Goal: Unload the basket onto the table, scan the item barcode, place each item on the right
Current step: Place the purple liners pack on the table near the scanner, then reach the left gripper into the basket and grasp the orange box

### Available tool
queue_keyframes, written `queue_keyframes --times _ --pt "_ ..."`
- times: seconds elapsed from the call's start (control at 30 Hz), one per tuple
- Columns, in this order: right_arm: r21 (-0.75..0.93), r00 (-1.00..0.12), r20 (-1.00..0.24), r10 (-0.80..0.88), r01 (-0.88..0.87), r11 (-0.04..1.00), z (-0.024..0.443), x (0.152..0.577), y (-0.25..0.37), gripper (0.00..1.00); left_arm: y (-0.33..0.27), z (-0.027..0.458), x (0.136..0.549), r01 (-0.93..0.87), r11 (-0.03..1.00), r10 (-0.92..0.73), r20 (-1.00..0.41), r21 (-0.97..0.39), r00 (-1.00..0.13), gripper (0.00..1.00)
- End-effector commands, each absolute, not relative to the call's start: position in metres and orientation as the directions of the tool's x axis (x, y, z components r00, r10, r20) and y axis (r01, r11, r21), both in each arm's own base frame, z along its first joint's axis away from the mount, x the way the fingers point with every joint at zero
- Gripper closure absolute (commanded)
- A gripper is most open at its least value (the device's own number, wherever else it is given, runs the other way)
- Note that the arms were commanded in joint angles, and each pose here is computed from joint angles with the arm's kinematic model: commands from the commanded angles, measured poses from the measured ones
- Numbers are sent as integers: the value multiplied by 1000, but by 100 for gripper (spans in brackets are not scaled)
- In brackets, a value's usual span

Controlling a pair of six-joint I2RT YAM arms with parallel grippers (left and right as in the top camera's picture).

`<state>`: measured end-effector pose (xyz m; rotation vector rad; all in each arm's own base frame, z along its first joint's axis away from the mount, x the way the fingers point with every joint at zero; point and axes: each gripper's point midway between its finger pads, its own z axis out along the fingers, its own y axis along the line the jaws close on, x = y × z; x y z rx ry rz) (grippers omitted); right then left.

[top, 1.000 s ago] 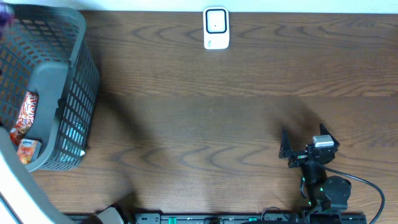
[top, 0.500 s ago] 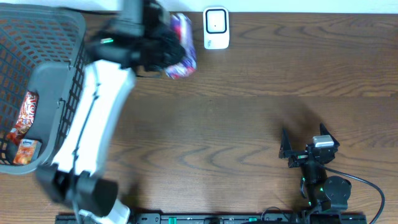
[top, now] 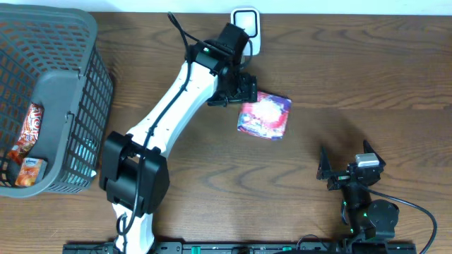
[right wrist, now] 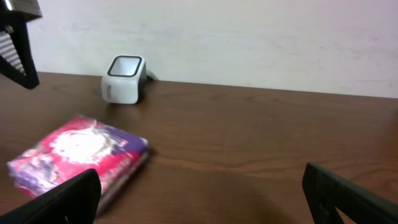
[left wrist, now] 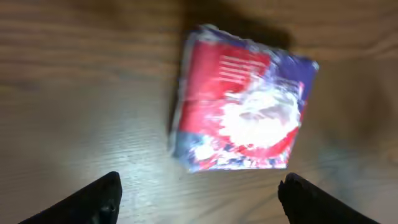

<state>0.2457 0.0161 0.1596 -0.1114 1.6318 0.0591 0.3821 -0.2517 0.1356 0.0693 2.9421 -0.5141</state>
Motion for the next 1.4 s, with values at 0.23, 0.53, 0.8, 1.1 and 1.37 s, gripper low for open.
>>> queue_keyframes --times 0.23,0.53,0.8,1.1,1.37 --pt "-41 -58 -997 -48 -118 992 159 245 18 1 -61 347 436 -58 898 -364 -662 -436 -656 17" --pt "-41 -59 -997 -48 -118 992 159 245 18 1 214 314 316 -781 624 -572 -664 31 -482 18" --pt "-41 -58 -997 -48 -118 992 159 245 18 1 246 182 283 -531 778 -424 -342 336 -839 18" --pt "-41 -59 -997 -48 -118 992 159 245 18 1 268 134 254 -390 771 -331 -206 504 -921 19" --pt "-41 -59 -997 -48 -118 992 159 245 18 1 286 110 232 -444 770 -418 -164 458 -893 20"
